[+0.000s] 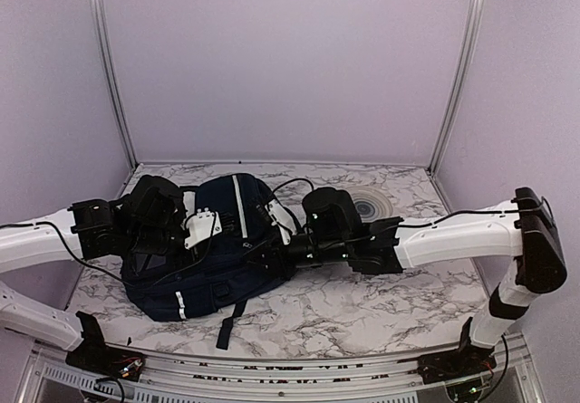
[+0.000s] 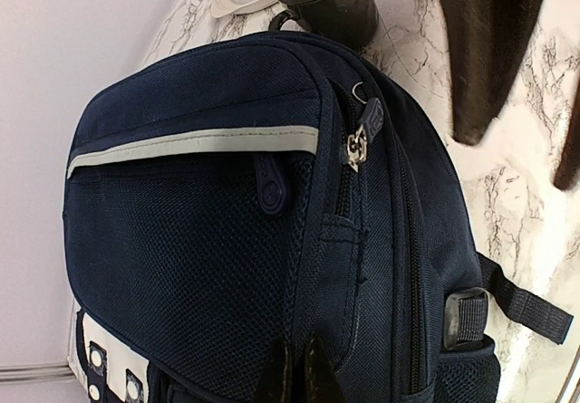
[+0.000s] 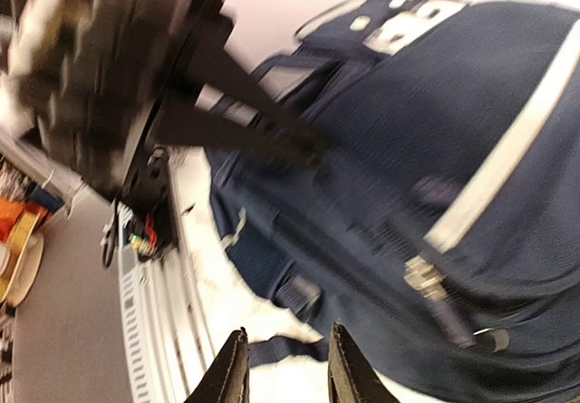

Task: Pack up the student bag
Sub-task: Grab the upper front pocket of the student bag.

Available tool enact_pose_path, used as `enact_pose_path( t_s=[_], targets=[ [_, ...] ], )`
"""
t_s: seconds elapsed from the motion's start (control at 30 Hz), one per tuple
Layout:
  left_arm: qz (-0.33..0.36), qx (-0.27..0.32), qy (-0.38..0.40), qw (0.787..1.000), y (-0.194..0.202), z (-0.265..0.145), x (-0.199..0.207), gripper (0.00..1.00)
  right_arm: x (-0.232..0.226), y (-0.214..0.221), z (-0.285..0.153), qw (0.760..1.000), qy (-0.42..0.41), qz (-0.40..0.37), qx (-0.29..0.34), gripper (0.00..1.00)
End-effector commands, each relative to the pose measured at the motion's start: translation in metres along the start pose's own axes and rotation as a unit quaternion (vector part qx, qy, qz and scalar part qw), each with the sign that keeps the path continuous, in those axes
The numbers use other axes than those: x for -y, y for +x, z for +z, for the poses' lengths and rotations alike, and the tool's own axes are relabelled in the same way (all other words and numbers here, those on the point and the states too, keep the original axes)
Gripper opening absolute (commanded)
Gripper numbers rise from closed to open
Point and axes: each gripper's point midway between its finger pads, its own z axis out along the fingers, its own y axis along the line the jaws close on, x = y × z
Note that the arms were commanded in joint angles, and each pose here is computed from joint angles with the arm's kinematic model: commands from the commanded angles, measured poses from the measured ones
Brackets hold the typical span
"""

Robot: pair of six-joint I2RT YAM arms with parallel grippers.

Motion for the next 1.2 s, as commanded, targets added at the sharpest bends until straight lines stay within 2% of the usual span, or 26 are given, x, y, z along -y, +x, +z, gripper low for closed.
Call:
enact_pose_path(
  t_s=[0.0,0.2,0.5,0.7,1.03,1.17],
  targets=[
    [-0.02,0.048,-0.019,0.998,-0.022,-0.01,-0.011,0.0,0.035,-0.03,-0.01,0.995,0.08,-0.008,0.052,0.29],
    [-0.02,0.048,-0.019,0.998,-0.022,-0.01,-0.011,0.0,0.056,-0.018,0.009,0.992,0.123,-0.027,0.008,0.33],
    [-0.02,0.046,-0.018,0.999,-0.021,-0.009,-0.011,0.0,0.046,-0.004,0.02,0.996,0.086,-0.038,-0.009,0.32],
    [-0.02,0.047,-0.018,0.999,-0.021,-0.009,-0.011,0.0,0.034,-0.007,0.007,0.995,0.085,-0.044,0.009,0.32],
    [-0.018,0.044,-0.014,0.999,-0.021,-0.007,-0.009,0.0,0.029,-0.011,0.002,0.99,0.111,0.029,0.081,0.34],
    [-0.018,0.044,-0.012,0.999,-0.021,-0.008,-0.009,0.0,0.035,-0.006,0.015,0.99,0.123,0.03,0.067,0.38]
  ],
)
